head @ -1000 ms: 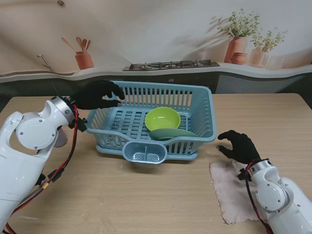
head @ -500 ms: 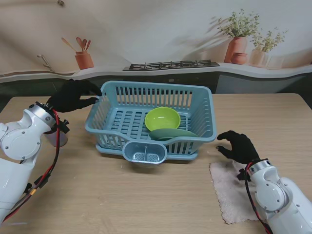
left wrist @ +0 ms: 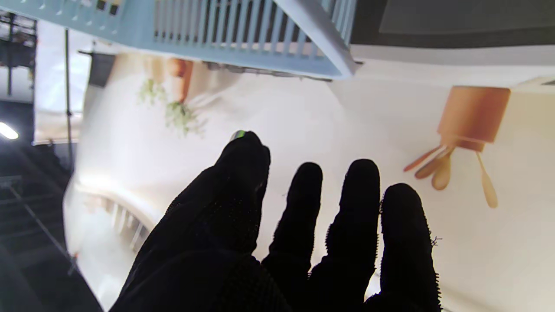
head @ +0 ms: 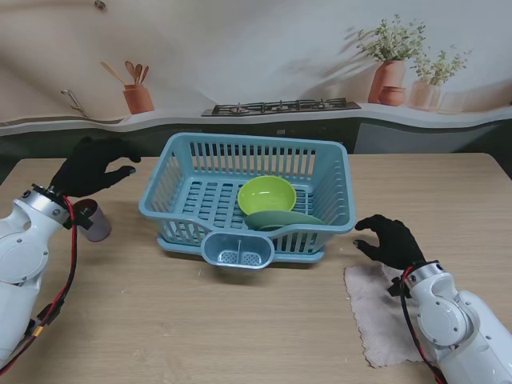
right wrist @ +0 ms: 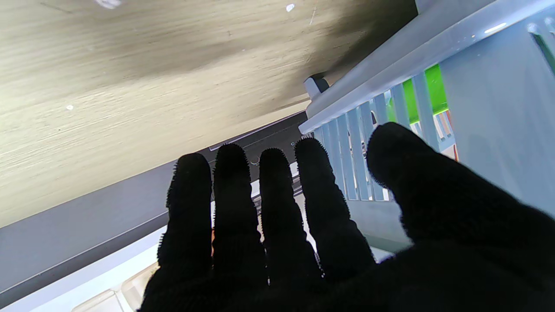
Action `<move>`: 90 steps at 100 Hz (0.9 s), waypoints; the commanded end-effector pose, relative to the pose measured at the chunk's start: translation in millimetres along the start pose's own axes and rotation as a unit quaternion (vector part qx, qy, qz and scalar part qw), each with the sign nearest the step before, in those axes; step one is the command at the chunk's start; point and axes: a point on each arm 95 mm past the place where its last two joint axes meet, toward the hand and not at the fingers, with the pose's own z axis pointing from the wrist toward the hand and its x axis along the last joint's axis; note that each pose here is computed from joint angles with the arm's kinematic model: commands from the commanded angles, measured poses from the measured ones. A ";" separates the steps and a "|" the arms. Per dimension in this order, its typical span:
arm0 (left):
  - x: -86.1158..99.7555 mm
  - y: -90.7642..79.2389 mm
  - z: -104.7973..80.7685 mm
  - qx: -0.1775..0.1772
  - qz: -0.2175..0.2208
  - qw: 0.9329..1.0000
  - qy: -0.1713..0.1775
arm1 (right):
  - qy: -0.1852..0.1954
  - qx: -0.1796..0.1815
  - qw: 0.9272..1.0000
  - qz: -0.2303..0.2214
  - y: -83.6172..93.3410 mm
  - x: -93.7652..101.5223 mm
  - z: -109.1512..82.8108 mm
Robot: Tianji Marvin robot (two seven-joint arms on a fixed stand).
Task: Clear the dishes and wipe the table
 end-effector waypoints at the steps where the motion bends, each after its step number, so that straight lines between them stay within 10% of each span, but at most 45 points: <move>1: -5.6 5.0 -8.2 -0.005 0.002 1.000 -0.006 | 0.003 0.009 1.000 -0.002 -2.3 1.7 -1.4; 90: -42.0 47.4 -64.6 -0.032 0.078 0.993 -0.079 | -0.001 0.016 1.000 -0.002 -5.2 4.7 -1.8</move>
